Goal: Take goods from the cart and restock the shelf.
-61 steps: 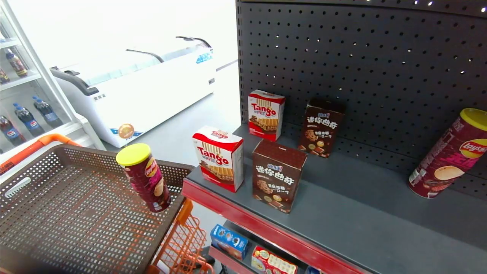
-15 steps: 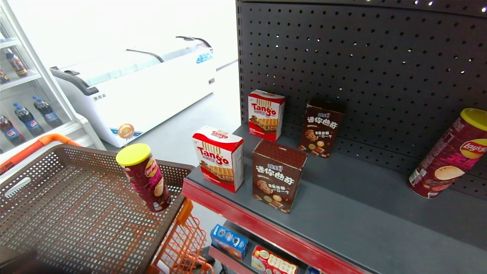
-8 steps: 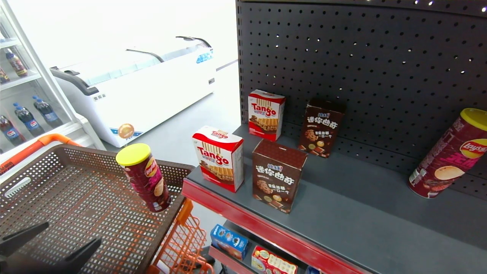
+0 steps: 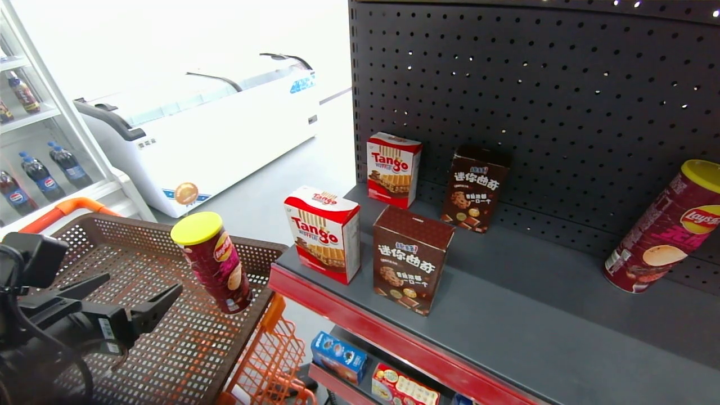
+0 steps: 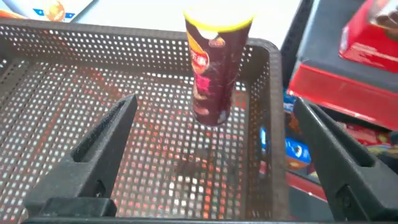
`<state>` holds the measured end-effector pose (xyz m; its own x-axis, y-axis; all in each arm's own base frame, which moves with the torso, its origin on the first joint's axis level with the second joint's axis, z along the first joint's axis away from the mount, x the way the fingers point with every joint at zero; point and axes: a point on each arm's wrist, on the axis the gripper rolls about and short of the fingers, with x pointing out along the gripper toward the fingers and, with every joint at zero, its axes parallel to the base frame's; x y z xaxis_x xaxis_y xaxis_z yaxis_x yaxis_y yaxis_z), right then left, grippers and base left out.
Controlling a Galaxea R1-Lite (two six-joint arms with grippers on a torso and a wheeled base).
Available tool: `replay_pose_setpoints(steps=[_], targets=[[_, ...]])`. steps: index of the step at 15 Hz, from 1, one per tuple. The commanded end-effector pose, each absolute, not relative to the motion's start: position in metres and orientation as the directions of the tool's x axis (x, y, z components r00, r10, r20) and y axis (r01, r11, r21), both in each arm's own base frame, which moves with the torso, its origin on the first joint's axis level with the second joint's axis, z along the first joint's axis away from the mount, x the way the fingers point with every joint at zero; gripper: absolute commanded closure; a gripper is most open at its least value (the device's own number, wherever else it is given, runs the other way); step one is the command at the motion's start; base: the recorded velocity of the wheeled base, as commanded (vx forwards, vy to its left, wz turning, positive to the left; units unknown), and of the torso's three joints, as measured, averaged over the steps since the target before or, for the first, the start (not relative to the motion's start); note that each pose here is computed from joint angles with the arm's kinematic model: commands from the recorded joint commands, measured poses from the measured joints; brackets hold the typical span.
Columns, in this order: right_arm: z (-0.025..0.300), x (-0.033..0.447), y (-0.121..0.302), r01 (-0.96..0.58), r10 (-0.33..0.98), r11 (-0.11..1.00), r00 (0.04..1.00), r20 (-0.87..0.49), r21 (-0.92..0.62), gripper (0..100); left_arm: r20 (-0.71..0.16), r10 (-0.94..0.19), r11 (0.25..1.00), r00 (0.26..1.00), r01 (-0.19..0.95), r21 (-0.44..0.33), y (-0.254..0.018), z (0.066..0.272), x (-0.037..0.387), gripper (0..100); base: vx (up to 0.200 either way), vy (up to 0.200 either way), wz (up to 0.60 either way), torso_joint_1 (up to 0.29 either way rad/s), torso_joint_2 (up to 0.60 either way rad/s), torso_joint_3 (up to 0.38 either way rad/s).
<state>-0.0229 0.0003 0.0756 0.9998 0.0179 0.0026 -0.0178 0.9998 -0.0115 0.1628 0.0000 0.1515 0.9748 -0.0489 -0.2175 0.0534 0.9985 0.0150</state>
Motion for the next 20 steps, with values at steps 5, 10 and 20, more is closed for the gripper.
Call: replay_pose_setpoints(steps=[5, 10, 20], targets=[[0.076, -0.023, 0.0, -0.018, 0.018, 1.0, 1.0, 0.002, -0.012, 0, -0.275, -0.032, 0.998, 0.961, 0.045, 0.045, 0.003, 0.128, 0.2, 0, 0.0, 0.0, 0.0, 0.0, 0.0, 0.0], [0.076, -0.023, 0.0, -0.018, 0.018, 1.0, 1.0, 0.002, -0.012, 0, -0.24, 0.027, 0.999, 0.97, -0.016, 0.045, 0.017, 0.129, 0.22, 0, 0.0, 0.0, 0.0, 0.0, 0.0, 0.0], [0.076, -0.023, 0.0, -0.018, 0.018, 1.0, 1.0, 0.002, -0.012, 0, -0.274, -0.088, 0.994, 0.958, 0.104, 0.045, -0.01, 0.112, 0.272, 0, 0.0, 0.0, 0.0, 0.0, 0.0, 0.0]])
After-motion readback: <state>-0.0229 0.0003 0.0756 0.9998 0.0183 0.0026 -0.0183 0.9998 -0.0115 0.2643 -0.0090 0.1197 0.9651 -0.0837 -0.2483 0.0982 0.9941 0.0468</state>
